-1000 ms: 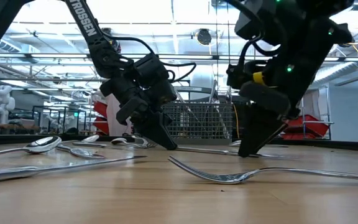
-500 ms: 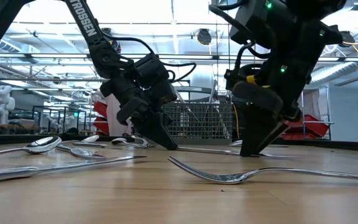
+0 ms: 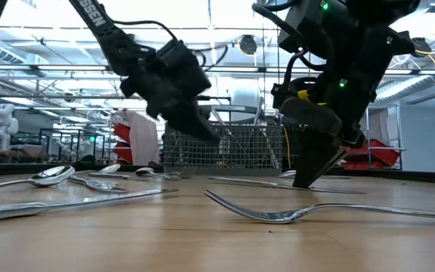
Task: Sort silverware
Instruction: Put the silver table knife into the silverware organizer
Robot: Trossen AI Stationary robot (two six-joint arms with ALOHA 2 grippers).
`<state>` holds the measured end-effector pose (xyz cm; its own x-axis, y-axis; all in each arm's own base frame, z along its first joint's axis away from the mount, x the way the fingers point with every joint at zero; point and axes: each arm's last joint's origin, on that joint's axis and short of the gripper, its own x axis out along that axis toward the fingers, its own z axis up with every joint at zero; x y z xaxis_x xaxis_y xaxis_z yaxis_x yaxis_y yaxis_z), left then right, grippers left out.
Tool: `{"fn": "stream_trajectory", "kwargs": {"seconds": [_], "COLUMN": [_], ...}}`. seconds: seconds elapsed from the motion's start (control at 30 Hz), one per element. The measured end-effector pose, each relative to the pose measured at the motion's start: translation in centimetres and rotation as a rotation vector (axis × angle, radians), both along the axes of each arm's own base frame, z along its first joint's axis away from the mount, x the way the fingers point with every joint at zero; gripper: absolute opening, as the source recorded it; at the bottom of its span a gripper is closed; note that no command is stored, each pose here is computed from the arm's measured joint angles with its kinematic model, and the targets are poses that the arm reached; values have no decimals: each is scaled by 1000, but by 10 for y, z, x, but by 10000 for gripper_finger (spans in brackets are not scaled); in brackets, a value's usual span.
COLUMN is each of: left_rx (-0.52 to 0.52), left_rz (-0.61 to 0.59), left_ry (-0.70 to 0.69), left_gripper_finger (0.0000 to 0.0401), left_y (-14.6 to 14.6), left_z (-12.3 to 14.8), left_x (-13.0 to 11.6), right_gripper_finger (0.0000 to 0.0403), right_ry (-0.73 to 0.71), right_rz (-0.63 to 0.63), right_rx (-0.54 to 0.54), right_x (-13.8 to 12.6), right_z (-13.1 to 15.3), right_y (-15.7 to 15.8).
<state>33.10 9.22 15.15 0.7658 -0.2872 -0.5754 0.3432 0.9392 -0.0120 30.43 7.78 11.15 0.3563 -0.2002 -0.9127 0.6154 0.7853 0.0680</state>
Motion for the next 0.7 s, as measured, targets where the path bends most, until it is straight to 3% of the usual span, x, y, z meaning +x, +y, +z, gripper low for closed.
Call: {"fn": "stream_trajectory", "kwargs": {"seconds": [0.37, 0.7], "left_rx": [-67, -51], "left_rz": [-58, -60], "left_ry": [87, 42], "left_gripper_finger": [8, 8], "left_y": [-2, -1], "left_z": [-27, -26], "left_x": [0, 4], "right_gripper_finger": [1, 1], "right_ry": [-2, -3], "right_rz": [21, 37], "right_rx": [-17, -26], "right_x": [0, 1], "right_z": [0, 0], "right_y": [0, 0]}}
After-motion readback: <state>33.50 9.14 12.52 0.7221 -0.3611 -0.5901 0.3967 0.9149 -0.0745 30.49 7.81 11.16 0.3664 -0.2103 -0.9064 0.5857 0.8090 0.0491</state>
